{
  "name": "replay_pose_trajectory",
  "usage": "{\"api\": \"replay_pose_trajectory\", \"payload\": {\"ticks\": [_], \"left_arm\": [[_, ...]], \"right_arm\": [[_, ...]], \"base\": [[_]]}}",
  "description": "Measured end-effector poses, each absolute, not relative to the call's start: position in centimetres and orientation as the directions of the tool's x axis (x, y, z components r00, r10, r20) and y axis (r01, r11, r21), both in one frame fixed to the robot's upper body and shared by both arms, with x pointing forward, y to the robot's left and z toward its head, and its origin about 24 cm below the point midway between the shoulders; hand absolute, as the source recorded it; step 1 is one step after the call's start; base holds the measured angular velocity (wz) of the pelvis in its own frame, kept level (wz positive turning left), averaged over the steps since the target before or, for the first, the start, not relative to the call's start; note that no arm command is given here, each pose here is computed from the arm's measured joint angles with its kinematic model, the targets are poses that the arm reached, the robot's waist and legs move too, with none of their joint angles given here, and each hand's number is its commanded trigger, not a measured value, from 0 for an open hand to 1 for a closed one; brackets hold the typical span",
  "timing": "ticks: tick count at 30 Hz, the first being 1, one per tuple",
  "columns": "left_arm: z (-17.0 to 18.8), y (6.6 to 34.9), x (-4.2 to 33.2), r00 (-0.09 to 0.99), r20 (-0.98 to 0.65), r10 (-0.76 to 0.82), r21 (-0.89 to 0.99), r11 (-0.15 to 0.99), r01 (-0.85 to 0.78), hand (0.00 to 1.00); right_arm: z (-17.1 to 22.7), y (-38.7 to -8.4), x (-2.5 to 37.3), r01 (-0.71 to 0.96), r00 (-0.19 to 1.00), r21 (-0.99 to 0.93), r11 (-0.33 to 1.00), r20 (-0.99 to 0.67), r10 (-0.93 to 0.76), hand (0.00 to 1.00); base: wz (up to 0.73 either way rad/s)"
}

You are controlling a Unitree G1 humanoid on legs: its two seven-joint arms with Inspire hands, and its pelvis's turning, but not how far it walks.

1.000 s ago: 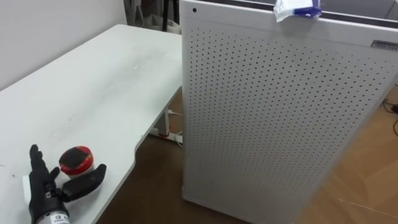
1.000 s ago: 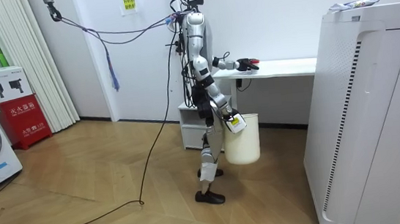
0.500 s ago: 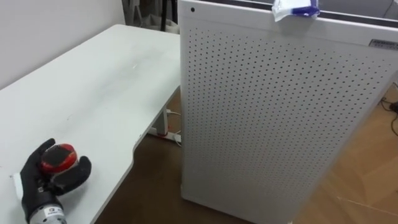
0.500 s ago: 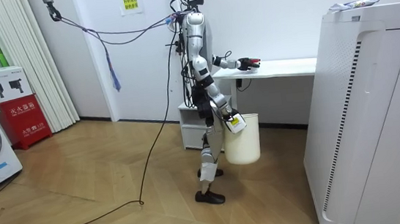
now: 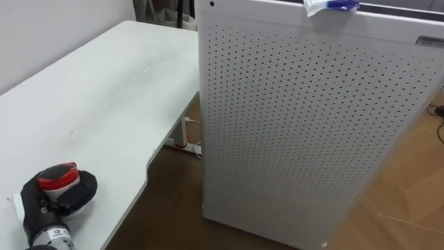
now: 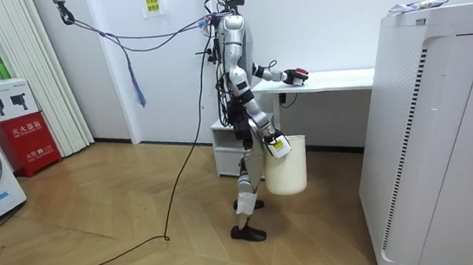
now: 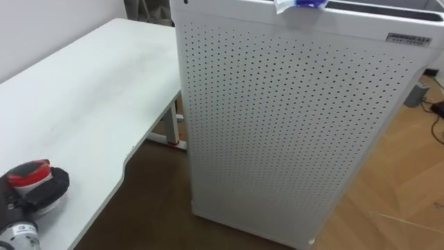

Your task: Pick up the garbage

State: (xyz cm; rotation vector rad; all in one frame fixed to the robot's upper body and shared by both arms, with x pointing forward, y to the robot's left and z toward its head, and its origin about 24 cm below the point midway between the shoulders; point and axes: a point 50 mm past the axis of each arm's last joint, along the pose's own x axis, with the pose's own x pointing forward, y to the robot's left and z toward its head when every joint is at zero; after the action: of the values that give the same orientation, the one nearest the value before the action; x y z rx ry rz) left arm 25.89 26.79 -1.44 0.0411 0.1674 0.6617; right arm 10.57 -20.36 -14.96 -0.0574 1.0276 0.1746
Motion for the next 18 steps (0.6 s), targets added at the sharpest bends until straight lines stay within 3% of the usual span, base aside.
{"api": "replay_pose_trajectory", "payload": {"ticks": [8,14,18], "left_arm": [[-0.7,24.2,27.4,0.867,-0.129,0.481,-0.018,0.873,-0.487,1.0],[0.2,19.0,28.1,0.963,-0.125,0.238,-0.24,0.935,-0.262,1.0],[2.0,14.0,28.1,0.998,-0.051,-0.044,-0.368,0.93,0.022,1.0]], "right_arm": [[-14.7,-20.2,11.6,-0.19,0.52,0.037,0.981,-0.844,0.132,1.0],[-14.2,-19.4,13.8,-0.239,0.55,0.032,0.97,-0.819,0.163,1.0],[-13.5,-19.1,16.0,-0.273,0.579,0.011,0.962,-0.797,0.174,1.0]], "base": [[-0.03],[0.03],[0.03]]}}
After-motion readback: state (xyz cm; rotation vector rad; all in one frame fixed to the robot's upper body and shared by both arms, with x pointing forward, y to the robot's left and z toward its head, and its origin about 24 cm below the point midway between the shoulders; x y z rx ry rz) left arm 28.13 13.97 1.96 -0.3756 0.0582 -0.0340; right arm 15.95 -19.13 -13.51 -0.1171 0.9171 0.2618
